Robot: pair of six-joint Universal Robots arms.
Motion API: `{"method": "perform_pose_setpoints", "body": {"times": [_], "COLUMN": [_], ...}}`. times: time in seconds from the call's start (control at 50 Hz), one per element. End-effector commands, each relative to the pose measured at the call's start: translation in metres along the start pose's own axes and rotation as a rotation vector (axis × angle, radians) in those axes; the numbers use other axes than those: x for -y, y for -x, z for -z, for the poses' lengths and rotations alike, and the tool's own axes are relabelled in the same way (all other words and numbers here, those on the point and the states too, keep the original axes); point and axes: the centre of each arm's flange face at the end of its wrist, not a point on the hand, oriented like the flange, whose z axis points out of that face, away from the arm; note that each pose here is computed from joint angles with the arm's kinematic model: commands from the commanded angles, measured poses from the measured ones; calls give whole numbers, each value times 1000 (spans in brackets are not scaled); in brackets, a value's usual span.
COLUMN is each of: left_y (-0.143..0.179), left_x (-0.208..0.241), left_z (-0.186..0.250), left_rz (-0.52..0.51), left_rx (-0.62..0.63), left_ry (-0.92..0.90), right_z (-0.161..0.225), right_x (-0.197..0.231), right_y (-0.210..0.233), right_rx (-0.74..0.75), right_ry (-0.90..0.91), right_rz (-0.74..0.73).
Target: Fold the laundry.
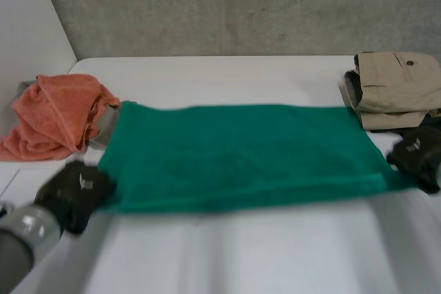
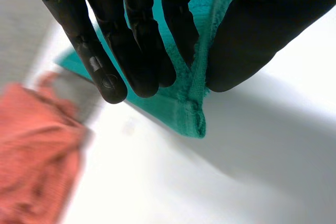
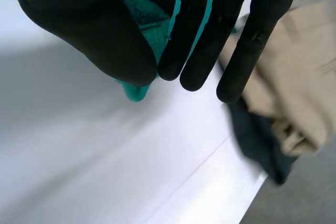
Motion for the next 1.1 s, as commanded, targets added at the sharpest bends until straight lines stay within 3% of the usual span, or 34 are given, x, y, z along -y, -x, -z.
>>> {"method": "perform_pose_setpoints", "body": {"times": [0.02,0.16,0.26,0.44,0.66,0.86,0.94,1.02,1.1], "left_y": [-23,7,24,31,28,10,14,20,22], "left_x": [-12,4,28,49,62,80,84,88,91], "left_z": [40,3,-40,-118,-167,-158,-143,-122,-105], "left_rz": [-168,-205,-212,-171,-182,-200,-162,-92,-26], "left_rx": [-176,27,133,171,233,231,241,253,253], "left_ry": [116,-13,-141,-210,-171,-185,-201,-232,-261], "right_z": [17,2,-32,-78,-118,-119,-98,-69,-54], "right_x": [-22,-18,-9,-2,9,22,29,30,2], "right_y": [1,-9,-19,-26,-30,-28,-44,-45,-45], "right_rx": [123,22,-88,-235,-345,-365,-399,-328,-204], "right_ry": [96,34,-50,-62,-132,-185,-217,-226,-162], "right_rz": [47,-26,-129,-157,-131,-165,-214,-229,-282]}}
